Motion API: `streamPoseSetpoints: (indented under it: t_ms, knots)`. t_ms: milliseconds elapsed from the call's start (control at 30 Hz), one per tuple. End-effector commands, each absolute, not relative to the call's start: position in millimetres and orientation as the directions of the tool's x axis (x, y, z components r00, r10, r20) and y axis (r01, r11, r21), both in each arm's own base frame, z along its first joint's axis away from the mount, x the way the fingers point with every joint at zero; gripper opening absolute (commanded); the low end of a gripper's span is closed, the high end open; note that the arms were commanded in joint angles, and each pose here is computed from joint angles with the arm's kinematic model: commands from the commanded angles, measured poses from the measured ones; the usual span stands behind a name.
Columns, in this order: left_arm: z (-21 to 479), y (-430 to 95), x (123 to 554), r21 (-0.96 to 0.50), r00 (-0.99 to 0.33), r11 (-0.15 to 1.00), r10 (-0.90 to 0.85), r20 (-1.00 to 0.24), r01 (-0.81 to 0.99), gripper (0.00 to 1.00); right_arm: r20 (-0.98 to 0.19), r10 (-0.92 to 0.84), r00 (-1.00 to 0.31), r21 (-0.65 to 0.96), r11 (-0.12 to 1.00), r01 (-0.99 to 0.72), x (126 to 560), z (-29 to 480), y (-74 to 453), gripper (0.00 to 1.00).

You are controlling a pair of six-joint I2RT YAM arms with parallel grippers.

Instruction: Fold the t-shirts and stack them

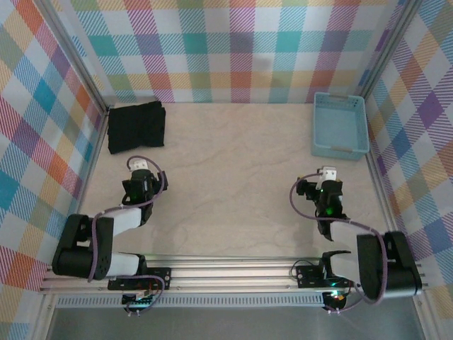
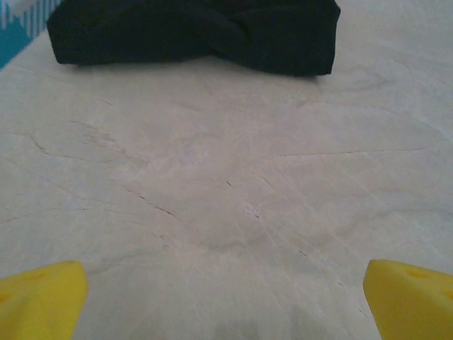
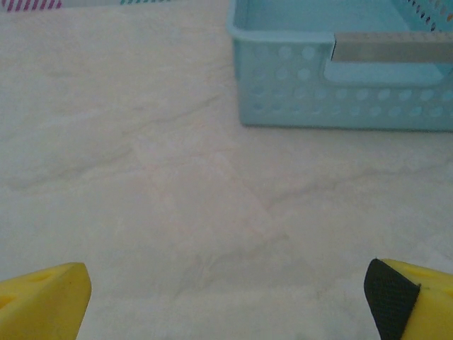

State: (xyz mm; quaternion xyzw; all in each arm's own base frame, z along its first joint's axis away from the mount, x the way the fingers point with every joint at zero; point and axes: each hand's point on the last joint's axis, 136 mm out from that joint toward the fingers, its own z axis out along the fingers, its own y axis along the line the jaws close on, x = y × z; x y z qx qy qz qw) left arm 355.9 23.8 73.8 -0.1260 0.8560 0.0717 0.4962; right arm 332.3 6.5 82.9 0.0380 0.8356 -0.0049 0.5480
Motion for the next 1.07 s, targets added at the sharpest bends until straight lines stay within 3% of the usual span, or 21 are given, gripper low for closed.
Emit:
streamPoseSetpoints:
  t_ms: [0,133,267,400,500,1033]
  knots:
    - [105.6,32.4,384.7,-0.098,-0.332,0.952,-0.196,-0.923,-0.289,1.0,-0.972,0.049,-0.229,0.051,0.999,0.001,364.9,129.9,12.0,1.0]
    - [96.2,22.7,387.4,-0.087,-0.351,0.968,-0.168,-0.921,-0.235,1.0,-0.965,0.095,-0.246,0.096,0.995,0.008,372.3,110.8,3.0,1.0]
    - [88.2,20.4,381.1,-0.093,-0.272,0.971,-0.153,-0.95,-0.22,1.0,-0.975,0.087,-0.206,0.095,0.995,-0.033,373.0,106.6,7.9,1.0]
    - [81.7,10.9,392.7,-0.024,-0.374,0.976,-0.106,-0.921,-0.219,1.0,-0.954,0.097,-0.285,0.103,0.995,-0.007,387.5,101.0,4.2,1.0]
    - [82.3,11.9,392.8,-0.026,-0.362,0.975,-0.107,-0.926,-0.22,1.0,-0.928,0.078,-0.364,0.093,0.995,-0.023,396.7,91.7,9.4,1.0]
    - [82.3,11.4,391.9,-0.023,-0.364,0.976,-0.103,-0.926,-0.218,1.0,-0.93,0.063,-0.362,0.081,0.996,-0.034,396.7,92.0,12.2,1.0]
